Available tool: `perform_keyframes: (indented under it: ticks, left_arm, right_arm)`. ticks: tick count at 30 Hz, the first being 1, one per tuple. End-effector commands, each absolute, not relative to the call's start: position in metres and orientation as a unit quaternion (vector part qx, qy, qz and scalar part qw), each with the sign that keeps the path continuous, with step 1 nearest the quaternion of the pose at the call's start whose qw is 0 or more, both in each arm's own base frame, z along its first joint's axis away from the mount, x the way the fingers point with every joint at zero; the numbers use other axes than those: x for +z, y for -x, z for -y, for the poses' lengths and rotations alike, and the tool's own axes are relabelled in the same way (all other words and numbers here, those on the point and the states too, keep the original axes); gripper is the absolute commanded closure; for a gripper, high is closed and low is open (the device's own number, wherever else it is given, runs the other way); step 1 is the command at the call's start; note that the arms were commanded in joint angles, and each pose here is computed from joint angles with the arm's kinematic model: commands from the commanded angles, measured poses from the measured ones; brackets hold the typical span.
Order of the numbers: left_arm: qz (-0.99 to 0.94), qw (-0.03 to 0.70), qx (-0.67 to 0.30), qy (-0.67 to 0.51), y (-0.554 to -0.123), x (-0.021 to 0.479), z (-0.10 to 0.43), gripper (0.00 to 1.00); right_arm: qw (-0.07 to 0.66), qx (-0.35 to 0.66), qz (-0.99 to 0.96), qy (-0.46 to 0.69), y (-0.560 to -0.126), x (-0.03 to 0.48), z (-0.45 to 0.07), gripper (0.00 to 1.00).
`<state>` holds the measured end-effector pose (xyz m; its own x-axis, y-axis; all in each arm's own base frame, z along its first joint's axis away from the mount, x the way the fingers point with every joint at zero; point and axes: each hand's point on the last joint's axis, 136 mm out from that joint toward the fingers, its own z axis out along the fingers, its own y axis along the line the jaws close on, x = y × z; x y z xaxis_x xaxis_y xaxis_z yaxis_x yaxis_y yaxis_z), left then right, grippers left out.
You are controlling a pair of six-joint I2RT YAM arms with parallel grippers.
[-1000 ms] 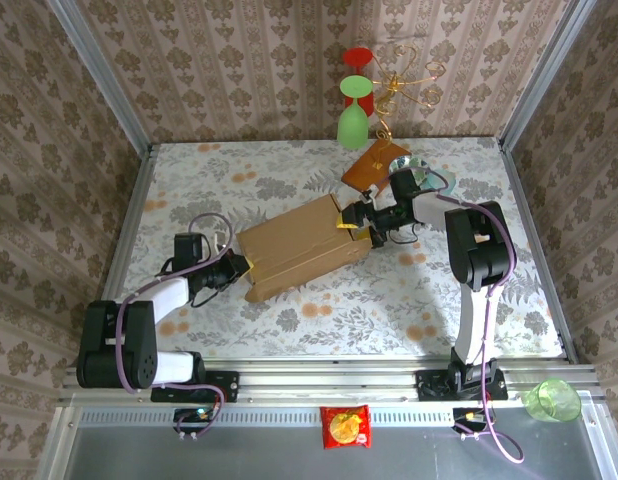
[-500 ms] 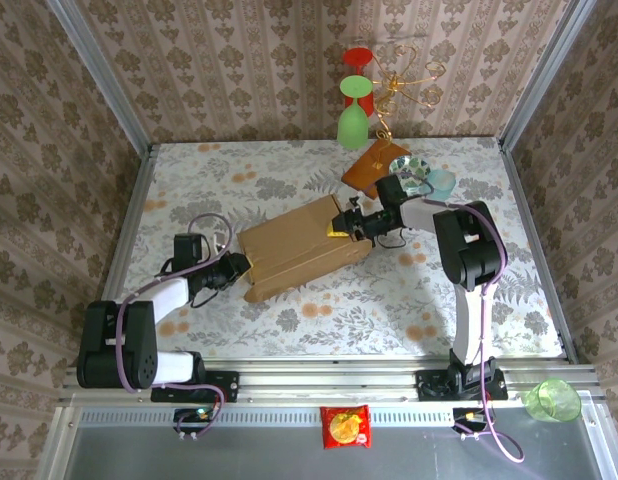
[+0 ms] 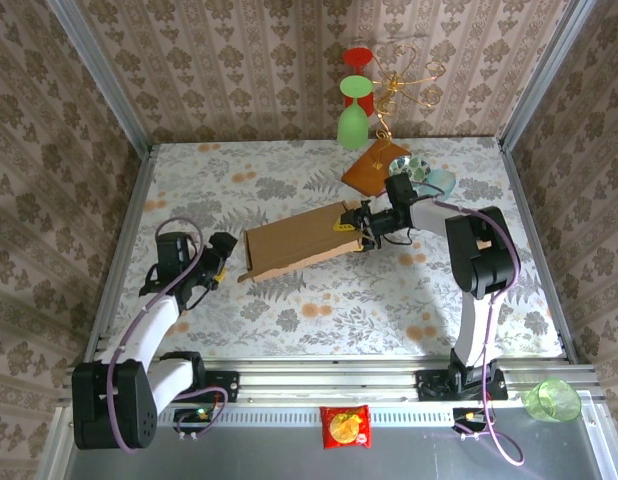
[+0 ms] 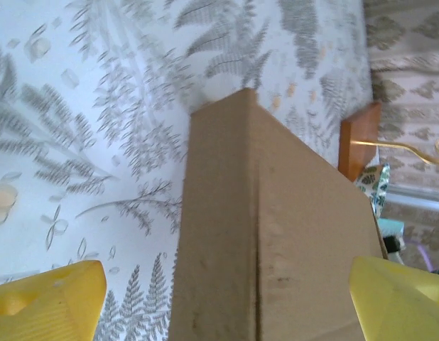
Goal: Fold the paper box
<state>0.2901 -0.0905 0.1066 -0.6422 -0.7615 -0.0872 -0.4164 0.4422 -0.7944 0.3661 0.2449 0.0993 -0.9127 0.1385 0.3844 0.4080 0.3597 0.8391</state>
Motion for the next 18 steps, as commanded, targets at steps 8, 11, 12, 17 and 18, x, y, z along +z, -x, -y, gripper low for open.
perform_keyframes:
  ticks: [8,11,12,17,18]
  left_arm:
    - [-0.782,0.045,-0.399,0.477,-0.275,0.101,0.118,0.09]
    - [-0.758,0.022,-0.417,0.501,-0.272,0.099,0.129,0.09]
    - [-0.747,0.009,-0.421,0.515,-0.27,0.095,0.132,0.1]
    - [-0.709,-0.004,-0.44,0.551,-0.275,0.09,0.139,0.16]
    - [-0.705,-0.005,-0.444,0.553,-0.277,0.091,0.141,0.17]
  right_arm:
    - [0.239,-0.502,0.769,0.315,-0.328,0.132,-0.234,0.54]
    - [0.239,-0.499,0.765,0.331,-0.326,0.135,-0.233,0.54]
    - [0.24,-0.499,0.762,0.335,-0.326,0.136,-0.233,0.54]
    - [0.251,-0.493,0.755,0.351,-0.323,0.131,-0.232,0.54]
    - [0.252,-0.493,0.755,0.352,-0.323,0.131,-0.233,0.55]
